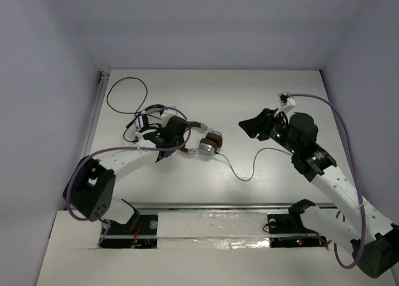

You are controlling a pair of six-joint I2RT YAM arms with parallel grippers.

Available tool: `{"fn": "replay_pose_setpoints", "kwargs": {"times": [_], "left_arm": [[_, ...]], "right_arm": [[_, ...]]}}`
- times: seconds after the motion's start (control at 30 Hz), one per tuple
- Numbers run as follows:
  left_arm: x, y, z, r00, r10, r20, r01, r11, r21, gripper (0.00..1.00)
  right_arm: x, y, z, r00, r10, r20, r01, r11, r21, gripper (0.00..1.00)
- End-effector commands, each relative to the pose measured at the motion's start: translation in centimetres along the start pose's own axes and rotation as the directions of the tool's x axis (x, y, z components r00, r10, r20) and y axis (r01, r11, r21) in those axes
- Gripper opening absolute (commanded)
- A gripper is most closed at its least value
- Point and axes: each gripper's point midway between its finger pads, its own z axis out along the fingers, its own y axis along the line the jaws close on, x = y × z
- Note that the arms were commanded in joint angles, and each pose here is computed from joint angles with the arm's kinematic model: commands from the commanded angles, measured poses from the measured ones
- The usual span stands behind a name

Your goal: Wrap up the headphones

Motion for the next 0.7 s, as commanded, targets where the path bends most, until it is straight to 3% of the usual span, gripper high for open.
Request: {"fn": "replay_pose_setpoints", "kwargs": {"times": [0.0, 0.17, 0.67], "left_arm": [[-2.1, -1.4, 1.0, 0.998, -0.007, 0.055, 0.007, 1.0, -0.005, 0.32], [-2.2, -2.0, 3.1, 0.998, 0.004, 0.058, -0.003, 1.0, -0.021, 0.46], [-2.1, -1.1, 8.2, 0.998, 0.055, 0.042, -0.052, 0.996, -0.067, 0.48]], "right_arm": [[-0.2, 1.7, 0.0, 1.0, -0.018, 0.006, 0.019, 0.995, -0.101, 0.53], [0.4, 1.9, -0.1, 1.0, -0.02, -0.012, 0.019, 0.993, -0.114, 0.54], [0.1, 2.1, -0.5, 1.0, -0.027, 0.007, 0.027, 0.992, -0.119, 0.54]]}}
